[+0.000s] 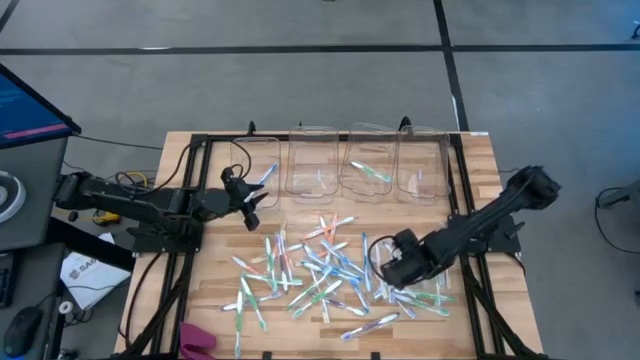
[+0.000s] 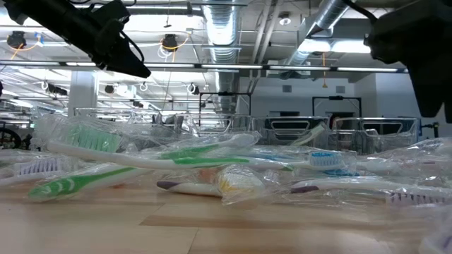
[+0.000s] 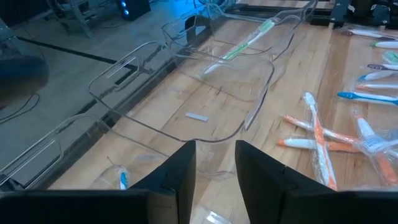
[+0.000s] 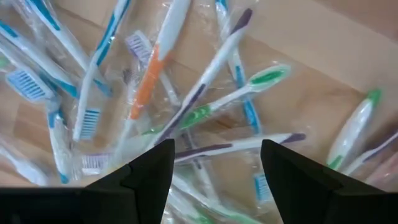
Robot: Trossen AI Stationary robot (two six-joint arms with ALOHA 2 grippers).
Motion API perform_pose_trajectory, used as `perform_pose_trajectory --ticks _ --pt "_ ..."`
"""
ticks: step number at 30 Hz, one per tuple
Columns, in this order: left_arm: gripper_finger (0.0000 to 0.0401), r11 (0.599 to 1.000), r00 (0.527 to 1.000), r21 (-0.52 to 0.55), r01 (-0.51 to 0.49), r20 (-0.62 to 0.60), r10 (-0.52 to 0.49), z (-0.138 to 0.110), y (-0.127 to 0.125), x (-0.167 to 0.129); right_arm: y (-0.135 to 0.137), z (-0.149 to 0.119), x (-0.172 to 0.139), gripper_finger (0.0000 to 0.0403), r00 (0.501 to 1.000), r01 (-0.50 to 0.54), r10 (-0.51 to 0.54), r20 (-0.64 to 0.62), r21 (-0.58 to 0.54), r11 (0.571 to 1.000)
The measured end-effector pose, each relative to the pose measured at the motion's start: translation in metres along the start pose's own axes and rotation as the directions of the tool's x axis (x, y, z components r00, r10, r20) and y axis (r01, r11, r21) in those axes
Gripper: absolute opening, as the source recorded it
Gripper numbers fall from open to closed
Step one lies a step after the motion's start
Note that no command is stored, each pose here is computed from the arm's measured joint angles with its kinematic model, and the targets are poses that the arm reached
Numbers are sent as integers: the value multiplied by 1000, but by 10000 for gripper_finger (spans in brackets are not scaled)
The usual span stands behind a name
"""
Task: Pick & Place Toothbrushes
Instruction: Put the violet toothbrush into the right transparent bin
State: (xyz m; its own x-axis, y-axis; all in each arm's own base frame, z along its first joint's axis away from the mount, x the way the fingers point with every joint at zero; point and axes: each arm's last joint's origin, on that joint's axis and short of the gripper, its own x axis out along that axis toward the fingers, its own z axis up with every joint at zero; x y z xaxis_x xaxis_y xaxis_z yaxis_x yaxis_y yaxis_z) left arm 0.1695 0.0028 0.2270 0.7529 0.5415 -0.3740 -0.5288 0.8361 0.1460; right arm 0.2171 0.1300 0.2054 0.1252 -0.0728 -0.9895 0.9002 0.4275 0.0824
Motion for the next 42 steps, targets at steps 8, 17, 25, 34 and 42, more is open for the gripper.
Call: perform_pose_trajectory --ticks 8,17,25,34,42 --pt "104 1000 1000 -3 0 4 0 0 0 0 16 2 5 234 998 -69 69 -6 -7 998" --pt "104 1000 1000 -8 1 10 -1 1 0 0 15 7 2 234 996 -84 82 -27 -63 994" --pt "104 1000 1000 -8 1 10 -1 1 0 0 8 7 3 234 1000 -10 9 -23 -43 999" --pt "104 1000 1000 -8 2 10 -2 1 0 0 7 8 12 234 999 -33 32 -23 -33 999" --pt "104 1000 1000 -8 2 11 -2 1 0 0 11 16 20 234 999 -32 32 -18 0 999"
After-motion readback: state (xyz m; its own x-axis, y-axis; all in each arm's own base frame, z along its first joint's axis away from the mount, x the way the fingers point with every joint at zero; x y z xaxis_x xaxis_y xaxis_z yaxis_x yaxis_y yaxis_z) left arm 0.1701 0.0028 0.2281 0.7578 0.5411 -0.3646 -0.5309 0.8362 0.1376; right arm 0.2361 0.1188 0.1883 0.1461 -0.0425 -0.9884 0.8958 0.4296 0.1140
